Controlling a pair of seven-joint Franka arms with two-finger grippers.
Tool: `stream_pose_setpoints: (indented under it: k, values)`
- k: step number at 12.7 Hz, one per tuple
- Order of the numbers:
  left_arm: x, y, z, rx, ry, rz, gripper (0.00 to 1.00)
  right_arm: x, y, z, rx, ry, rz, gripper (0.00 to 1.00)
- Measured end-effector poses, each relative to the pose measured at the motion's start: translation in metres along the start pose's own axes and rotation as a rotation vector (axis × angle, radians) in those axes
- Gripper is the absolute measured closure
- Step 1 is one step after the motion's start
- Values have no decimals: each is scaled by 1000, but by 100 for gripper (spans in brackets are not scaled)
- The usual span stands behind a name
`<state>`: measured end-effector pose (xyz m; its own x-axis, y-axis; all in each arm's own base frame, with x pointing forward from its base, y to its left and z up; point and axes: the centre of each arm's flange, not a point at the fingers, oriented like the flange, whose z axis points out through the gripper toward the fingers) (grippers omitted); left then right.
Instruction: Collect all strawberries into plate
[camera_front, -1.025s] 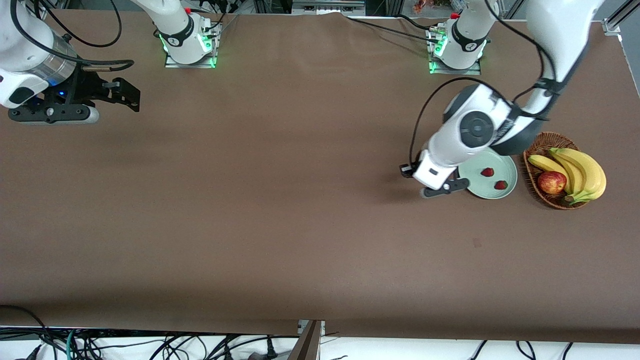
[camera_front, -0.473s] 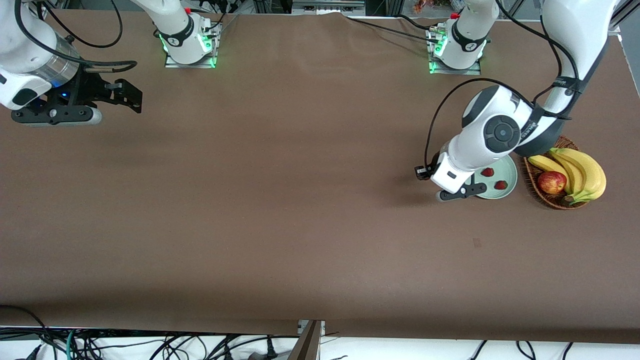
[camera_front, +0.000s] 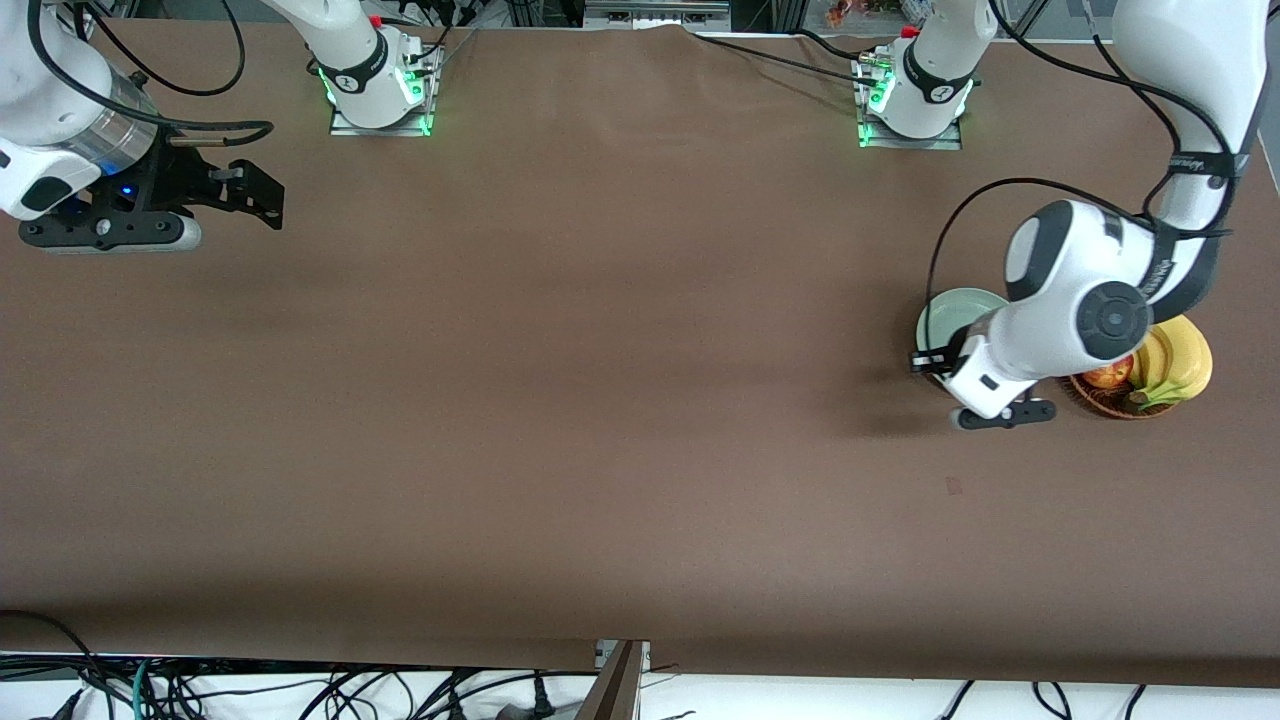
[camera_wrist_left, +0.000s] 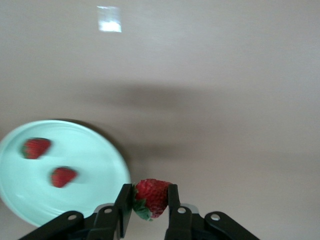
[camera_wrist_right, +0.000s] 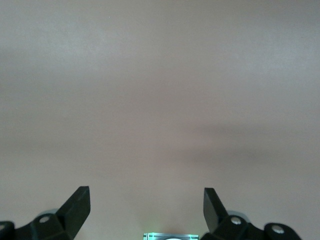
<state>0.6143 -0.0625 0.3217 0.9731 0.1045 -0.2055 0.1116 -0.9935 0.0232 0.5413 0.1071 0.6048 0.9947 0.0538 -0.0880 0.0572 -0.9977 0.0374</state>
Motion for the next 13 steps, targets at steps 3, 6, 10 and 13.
stream_pose_setpoints:
  k: [3, 6, 10, 13]
  values:
    - [3, -54, 14, 36, -22, 64, 67, 0, 0, 0, 0, 2, 0, 0]
    - [-7, -79, 66, 52, 17, 92, 67, 1, 0, 0, 1, 4, 0, 0]
    - [-36, -79, 125, 51, 52, 107, 64, 1, 0, -1, 3, 6, 0, 0]
    - [-37, -80, 118, 52, 71, 146, 44, 1, 0, -1, 4, 7, 0, 0]
